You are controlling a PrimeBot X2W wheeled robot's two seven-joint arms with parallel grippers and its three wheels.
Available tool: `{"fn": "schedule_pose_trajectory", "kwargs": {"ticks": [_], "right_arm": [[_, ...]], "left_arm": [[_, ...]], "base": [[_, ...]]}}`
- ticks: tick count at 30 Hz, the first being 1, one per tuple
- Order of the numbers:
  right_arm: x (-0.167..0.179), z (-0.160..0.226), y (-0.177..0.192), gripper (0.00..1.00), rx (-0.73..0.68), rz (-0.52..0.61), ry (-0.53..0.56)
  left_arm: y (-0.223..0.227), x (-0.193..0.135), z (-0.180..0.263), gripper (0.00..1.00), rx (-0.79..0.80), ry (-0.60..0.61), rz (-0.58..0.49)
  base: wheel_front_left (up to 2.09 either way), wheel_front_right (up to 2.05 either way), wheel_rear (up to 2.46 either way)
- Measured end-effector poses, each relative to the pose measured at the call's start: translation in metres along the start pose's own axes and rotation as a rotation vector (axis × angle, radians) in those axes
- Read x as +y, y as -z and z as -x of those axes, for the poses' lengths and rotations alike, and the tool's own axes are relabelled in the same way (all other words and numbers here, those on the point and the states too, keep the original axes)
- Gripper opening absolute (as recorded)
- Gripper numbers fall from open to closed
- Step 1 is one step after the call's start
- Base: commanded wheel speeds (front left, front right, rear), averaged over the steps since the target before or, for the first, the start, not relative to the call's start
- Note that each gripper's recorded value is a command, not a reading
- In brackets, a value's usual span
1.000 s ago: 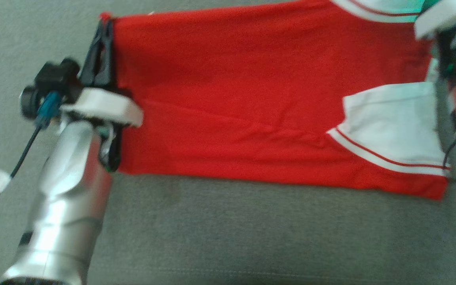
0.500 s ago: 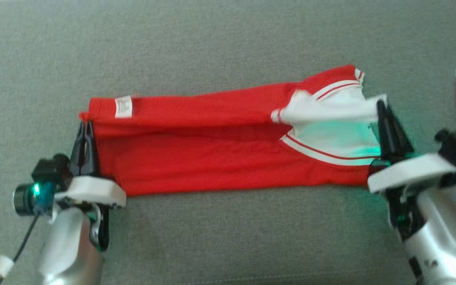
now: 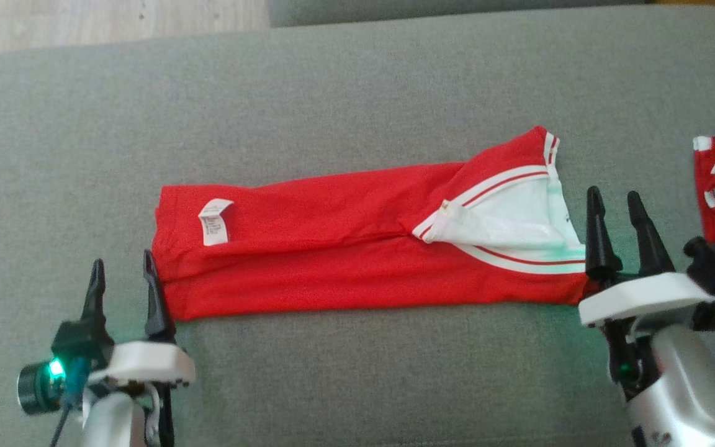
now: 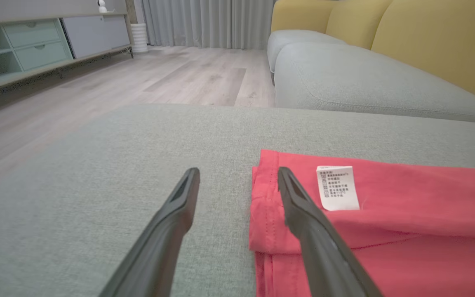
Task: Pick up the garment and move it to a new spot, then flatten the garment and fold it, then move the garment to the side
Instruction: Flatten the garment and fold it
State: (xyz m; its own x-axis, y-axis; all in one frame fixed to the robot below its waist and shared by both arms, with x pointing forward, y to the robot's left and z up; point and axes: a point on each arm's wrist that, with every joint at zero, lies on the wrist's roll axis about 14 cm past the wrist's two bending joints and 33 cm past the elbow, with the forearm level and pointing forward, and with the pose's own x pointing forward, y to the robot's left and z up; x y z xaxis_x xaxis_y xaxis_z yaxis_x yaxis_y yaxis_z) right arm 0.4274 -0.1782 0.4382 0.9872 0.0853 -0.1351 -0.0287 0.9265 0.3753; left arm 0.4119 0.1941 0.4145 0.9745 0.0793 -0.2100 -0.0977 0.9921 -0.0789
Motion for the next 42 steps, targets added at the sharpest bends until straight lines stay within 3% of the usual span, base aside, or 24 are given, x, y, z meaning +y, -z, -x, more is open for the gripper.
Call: {"fn": "schedule_pose_trajectory", "kwargs": {"ticks": [10, 20, 26, 34, 42], "right_arm": [[0.01, 0.036, 0.008, 1.0, -0.007, 0.135, 0.011], [0.012, 0.06, 0.027, 1.0, 0.037, 0.106, 0.021], [0.008, 0.05, 0.046, 1.0, 0.107, 0.077, 0.039], [0.016, -0.018, 0.039, 1.0, 0.133, 0.142, 0.012], [-0.012, -0.026, 0.081, 1.0, 0.287, 0.16, 0.084]], "left_arm": [[0.0, 0.006, 0.05, 1.0, -0.026, -0.011, -0.046], [0.01, -0.011, 0.088, 1.0, -0.02, 0.033, -0.036], [0.022, -0.01, 0.086, 1.0, 0.023, 0.023, -0.017], [0.029, -0.015, 0.065, 1.0, 0.058, 0.03, 0.001], [0.046, -0.004, 0.065, 1.0, 0.116, -0.016, 0.021]], "base": [[0.0, 0.0, 0.0], [0.0, 0.0, 0.0], [0.0, 0.0, 0.0], [0.0, 0.0, 0.0], [0.0, 0.0, 0.0]]}}
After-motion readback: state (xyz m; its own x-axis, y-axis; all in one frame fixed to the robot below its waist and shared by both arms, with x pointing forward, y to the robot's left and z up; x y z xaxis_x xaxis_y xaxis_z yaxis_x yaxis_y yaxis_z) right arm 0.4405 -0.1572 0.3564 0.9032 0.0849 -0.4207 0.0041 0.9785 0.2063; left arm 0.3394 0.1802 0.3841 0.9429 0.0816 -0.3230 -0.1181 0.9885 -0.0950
